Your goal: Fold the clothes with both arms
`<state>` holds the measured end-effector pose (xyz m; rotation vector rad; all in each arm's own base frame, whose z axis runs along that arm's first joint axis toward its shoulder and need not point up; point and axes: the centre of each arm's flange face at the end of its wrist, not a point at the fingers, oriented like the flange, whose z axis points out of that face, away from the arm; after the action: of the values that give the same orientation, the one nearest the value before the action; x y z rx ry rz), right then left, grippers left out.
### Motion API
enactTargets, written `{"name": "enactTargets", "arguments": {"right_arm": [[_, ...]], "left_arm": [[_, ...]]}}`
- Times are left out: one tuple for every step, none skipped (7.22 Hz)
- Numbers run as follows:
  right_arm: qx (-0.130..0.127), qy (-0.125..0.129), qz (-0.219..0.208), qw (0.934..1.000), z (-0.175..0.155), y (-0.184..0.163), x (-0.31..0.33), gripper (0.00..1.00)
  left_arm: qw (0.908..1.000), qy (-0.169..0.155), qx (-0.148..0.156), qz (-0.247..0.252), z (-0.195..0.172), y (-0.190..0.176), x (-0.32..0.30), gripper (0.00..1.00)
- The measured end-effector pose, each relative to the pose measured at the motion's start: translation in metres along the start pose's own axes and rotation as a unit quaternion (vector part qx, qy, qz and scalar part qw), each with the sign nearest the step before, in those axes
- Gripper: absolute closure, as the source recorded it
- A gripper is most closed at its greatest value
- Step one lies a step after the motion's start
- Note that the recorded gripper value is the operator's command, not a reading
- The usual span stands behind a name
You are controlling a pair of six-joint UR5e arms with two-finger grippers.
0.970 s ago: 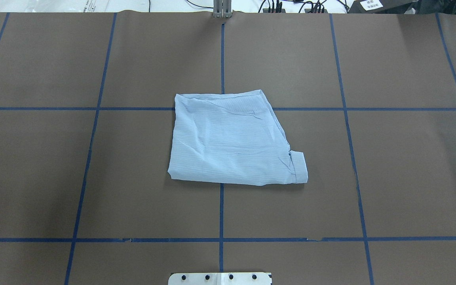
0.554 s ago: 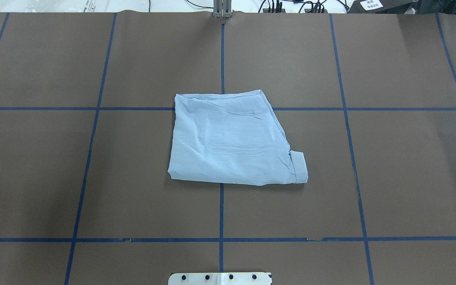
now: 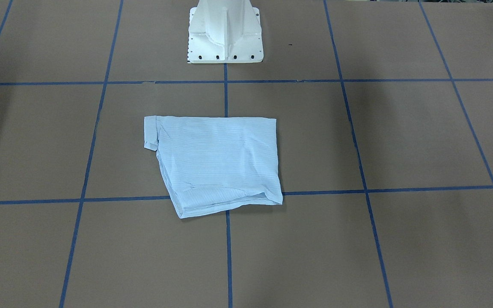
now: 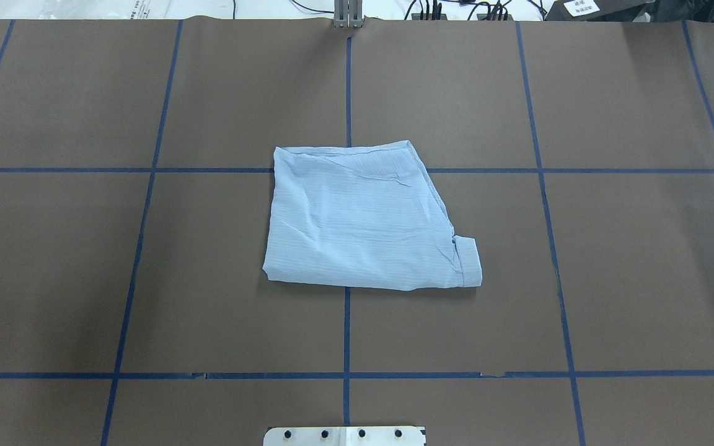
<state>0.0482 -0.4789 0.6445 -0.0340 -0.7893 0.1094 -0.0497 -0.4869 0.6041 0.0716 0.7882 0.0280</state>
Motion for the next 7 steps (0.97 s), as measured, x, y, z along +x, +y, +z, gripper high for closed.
{"name": "enactTargets", "arguments": {"right_arm": [[-0.001,0.001,0.0,1.0,0.0004,0.0017,0.0021,0.0],[-0.001,0.002,0.001,1.0,0.0005,0.0027,0.004,0.0],[-0.001,0.002,0.002,1.0,0.0008,0.0032,0.0051,0.0],[-0.001,0.001,0.002,1.0,0.0011,0.0036,0.006,0.0],[-0.002,0.002,0.003,1.0,0.0014,0.0041,0.0067,0.0],[-0.001,0.002,0.003,1.0,0.0013,0.0042,0.0072,0.0],[-0.001,0.002,0.003,1.0,0.001,0.0041,0.0073,0.0]], "left_arm": [[1.0,0.0,0.0,0.0,0.0,0.0,0.0,0.0],[1.0,0.0,0.0,0.001,0.0,0.0,-0.0001,0.0],[1.0,-0.001,0.0,0.001,0.0,0.0,-0.0001,0.0],[1.0,-0.001,0.0,0.001,0.0,0.0,-0.0002,0.0],[1.0,-0.001,0.0,0.001,0.0003,0.0001,-0.0004,0.0],[1.0,-0.001,-0.001,0.001,0.0005,0.0001,-0.0006,0.0],[1.0,-0.001,-0.001,0.001,0.0005,0.0001,-0.0006,0.0]]}}
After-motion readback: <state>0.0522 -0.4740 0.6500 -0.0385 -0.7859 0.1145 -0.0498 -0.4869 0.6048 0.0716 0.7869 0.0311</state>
